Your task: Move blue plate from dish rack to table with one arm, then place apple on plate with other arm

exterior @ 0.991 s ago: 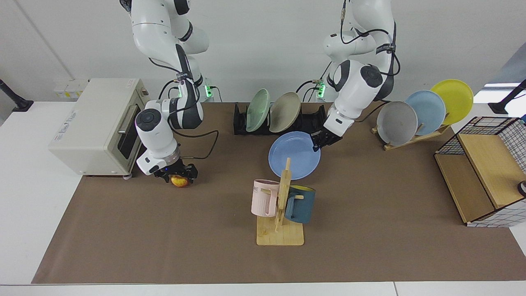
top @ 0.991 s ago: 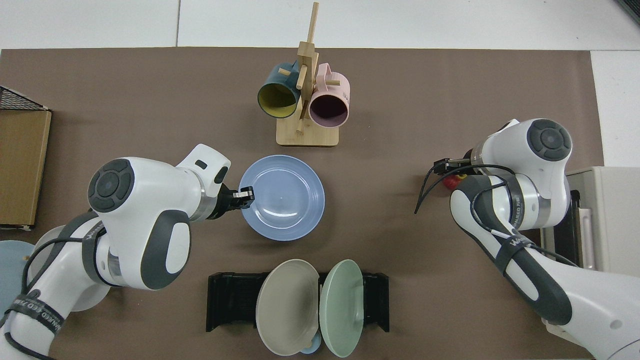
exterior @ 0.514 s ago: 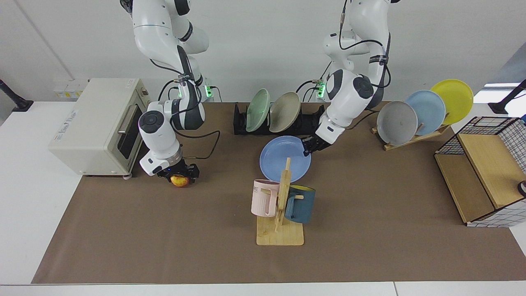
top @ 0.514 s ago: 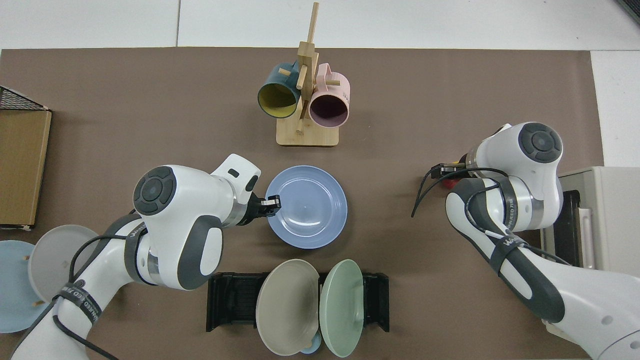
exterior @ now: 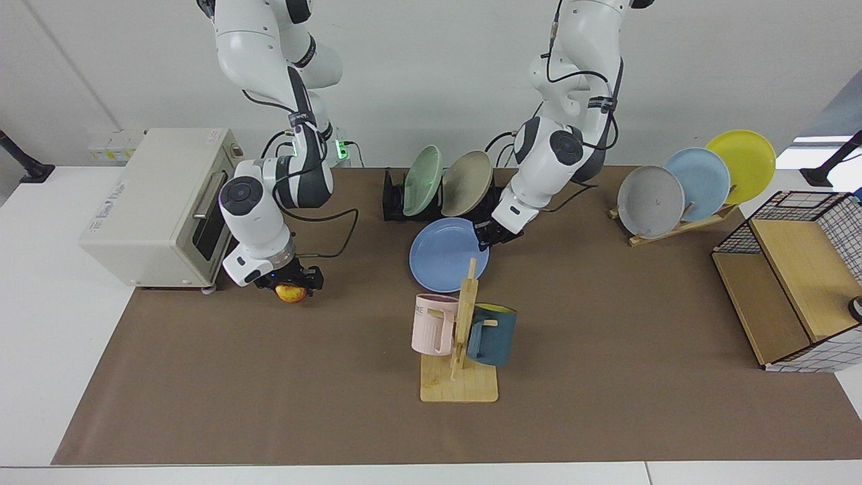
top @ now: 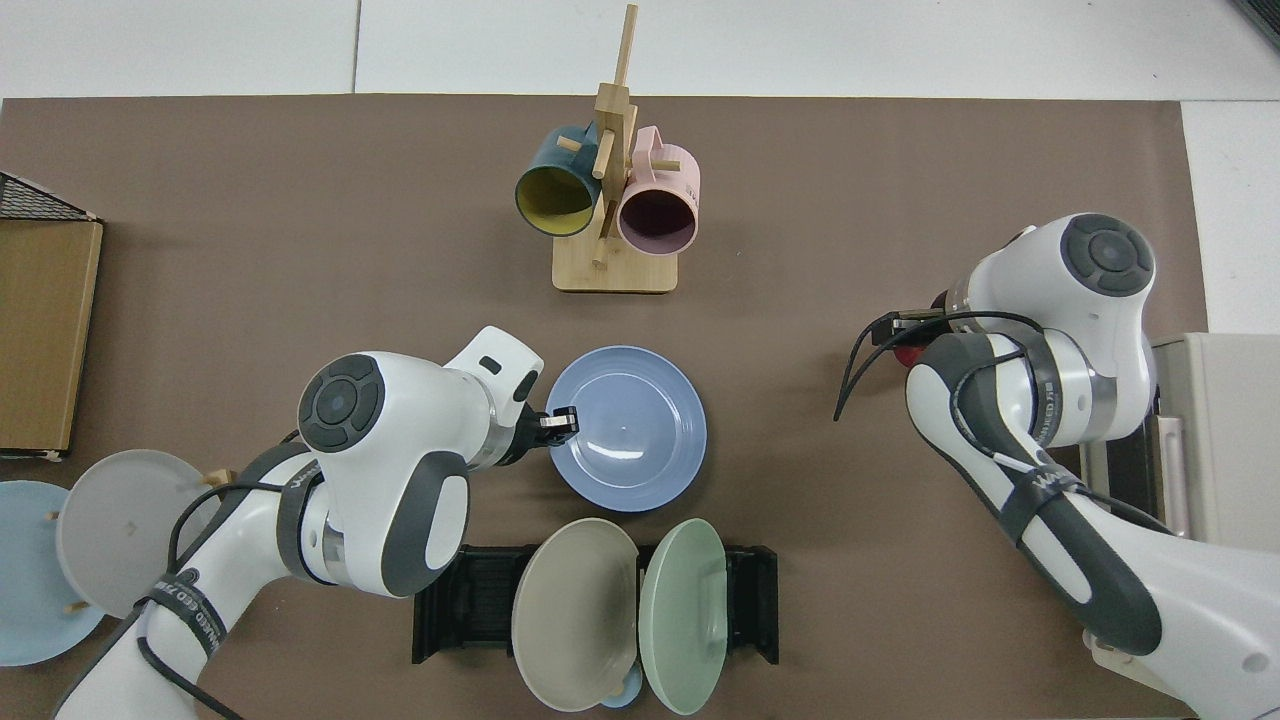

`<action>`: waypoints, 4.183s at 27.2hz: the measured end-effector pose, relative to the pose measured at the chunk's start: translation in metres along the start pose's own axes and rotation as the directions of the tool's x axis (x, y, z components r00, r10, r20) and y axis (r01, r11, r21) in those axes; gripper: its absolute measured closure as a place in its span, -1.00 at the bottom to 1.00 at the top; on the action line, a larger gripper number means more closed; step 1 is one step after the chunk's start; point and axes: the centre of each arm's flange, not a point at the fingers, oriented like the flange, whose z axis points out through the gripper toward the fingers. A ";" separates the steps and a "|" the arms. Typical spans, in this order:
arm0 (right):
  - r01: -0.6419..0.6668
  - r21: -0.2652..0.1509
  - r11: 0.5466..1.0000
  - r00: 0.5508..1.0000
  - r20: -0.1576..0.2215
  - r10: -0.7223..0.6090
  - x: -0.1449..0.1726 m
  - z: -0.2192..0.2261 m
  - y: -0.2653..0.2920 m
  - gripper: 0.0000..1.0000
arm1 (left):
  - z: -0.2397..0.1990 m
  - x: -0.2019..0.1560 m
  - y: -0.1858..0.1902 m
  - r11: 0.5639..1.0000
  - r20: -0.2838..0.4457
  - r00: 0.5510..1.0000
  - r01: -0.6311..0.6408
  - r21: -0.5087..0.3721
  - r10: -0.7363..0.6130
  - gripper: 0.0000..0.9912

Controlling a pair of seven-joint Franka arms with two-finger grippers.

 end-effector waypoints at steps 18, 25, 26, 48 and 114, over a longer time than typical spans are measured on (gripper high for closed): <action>-0.008 0.009 1.000 1.000 -0.008 0.008 -0.019 -0.112 0.007 -0.52 | 0.001 0.000 -0.001 1.000 -0.017 1.000 -0.012 0.017 0.012 -0.11; -0.035 0.010 0.999 0.999 -0.011 0.035 -0.019 -0.111 0.001 -0.52 | -0.003 0.000 0.001 0.985 -0.045 0.999 -0.002 0.172 0.010 -0.97; -0.046 0.010 0.999 0.999 -0.013 0.046 -0.019 -0.111 -0.002 -0.52 | -0.006 0.000 0.001 0.980 -0.038 0.999 -0.001 0.199 0.009 -0.97; -0.169 0.025 0.985 0.985 -0.033 0.170 -0.038 -0.092 -0.156 -0.52 | -0.183 0.030 -0.043 0.917 -0.045 0.992 0.128 0.377 -0.119 -0.99; -0.257 0.026 0.966 0.961 -0.097 0.259 -0.044 -0.114 -0.227 -1.00 | -0.333 0.042 -0.173 0.921 0.033 0.983 -0.179 0.347 0.178 -1.00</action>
